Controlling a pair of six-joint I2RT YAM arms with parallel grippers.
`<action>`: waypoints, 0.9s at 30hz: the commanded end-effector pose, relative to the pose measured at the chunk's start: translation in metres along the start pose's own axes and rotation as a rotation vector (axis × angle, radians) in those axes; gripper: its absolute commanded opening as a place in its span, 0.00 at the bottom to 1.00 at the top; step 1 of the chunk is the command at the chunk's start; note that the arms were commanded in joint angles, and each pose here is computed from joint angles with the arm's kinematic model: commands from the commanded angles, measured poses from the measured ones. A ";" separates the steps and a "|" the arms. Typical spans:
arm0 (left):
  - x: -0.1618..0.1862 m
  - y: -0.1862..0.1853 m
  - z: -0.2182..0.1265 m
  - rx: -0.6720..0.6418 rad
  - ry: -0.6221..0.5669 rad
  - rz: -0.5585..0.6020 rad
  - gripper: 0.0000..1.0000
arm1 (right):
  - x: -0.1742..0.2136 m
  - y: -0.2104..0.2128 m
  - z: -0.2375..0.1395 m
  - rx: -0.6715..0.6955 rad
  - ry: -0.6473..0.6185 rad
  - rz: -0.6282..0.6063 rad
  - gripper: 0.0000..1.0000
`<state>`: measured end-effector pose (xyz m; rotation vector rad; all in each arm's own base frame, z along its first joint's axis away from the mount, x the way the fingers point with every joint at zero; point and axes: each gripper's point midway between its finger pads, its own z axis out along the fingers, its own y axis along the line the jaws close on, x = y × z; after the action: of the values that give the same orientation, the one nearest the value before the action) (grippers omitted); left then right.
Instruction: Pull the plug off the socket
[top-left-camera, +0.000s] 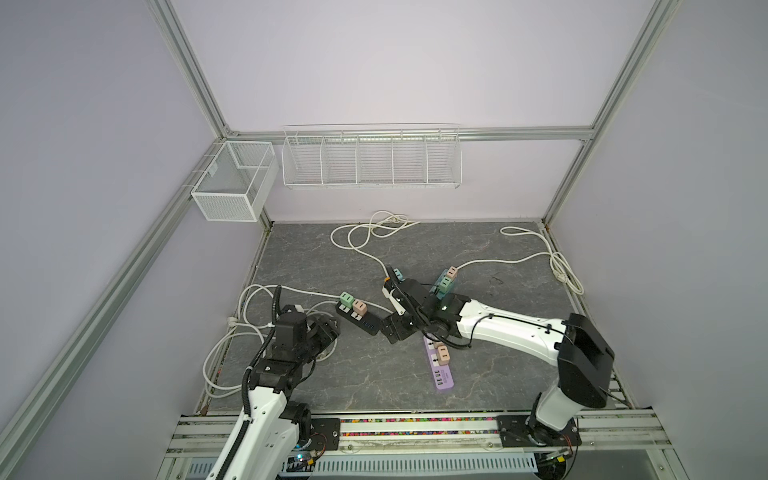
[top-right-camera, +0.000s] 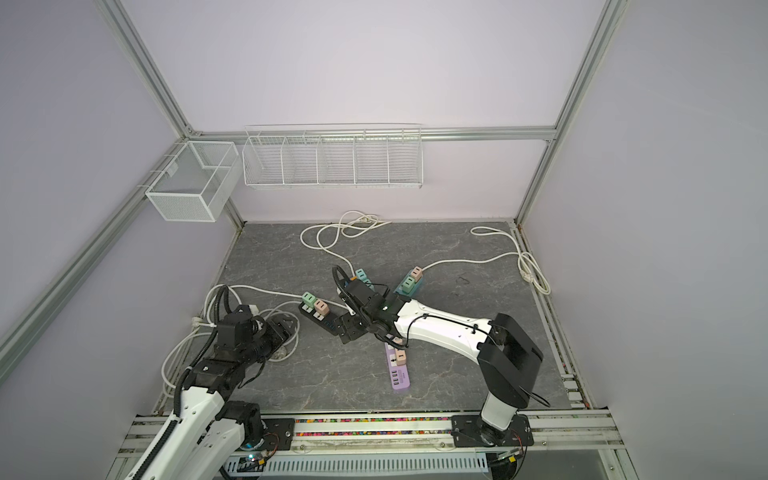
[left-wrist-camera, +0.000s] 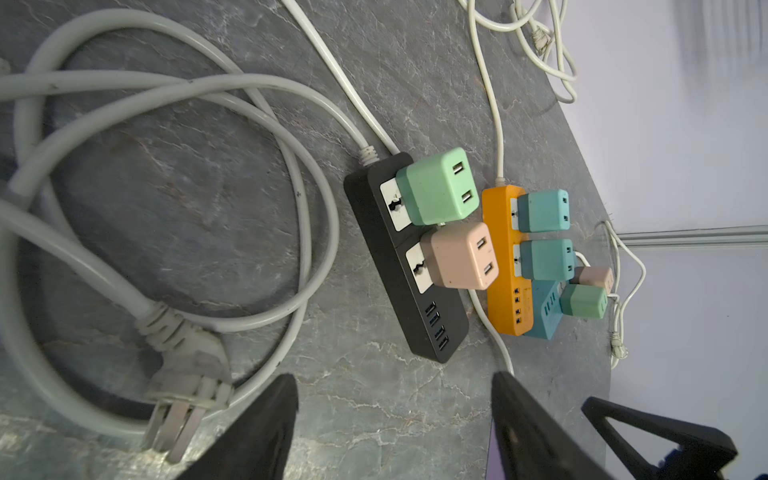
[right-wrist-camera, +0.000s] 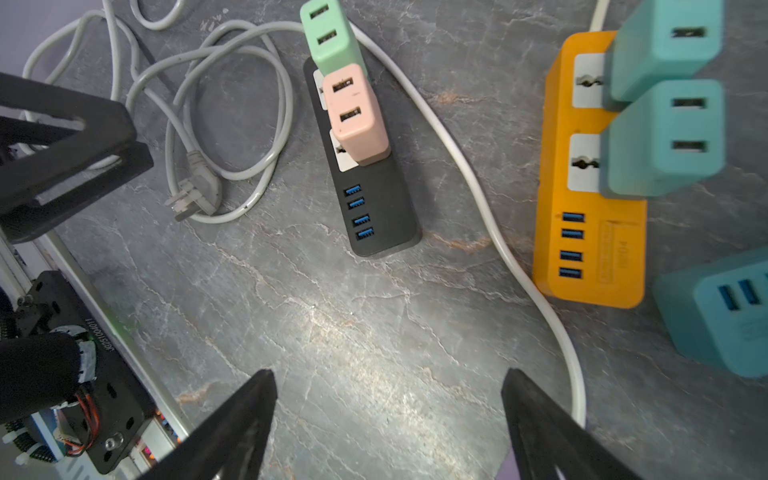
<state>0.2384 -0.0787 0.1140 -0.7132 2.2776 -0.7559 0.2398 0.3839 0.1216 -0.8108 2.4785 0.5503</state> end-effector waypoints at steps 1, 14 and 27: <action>0.001 -0.005 0.007 0.024 0.007 -0.013 0.72 | -0.006 0.012 0.014 -0.044 -0.005 -0.050 0.88; 0.008 0.001 0.029 -0.015 0.026 -0.015 0.69 | -0.011 0.011 0.072 -0.019 0.012 -0.174 0.94; 0.003 0.010 0.031 -0.069 0.001 -0.006 0.69 | -0.010 0.010 0.107 -0.011 0.047 -0.246 0.93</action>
<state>0.2554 -0.0888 0.0883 -0.7361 2.3175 -0.7221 0.2717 0.4414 0.0454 -1.0758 2.4069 0.4674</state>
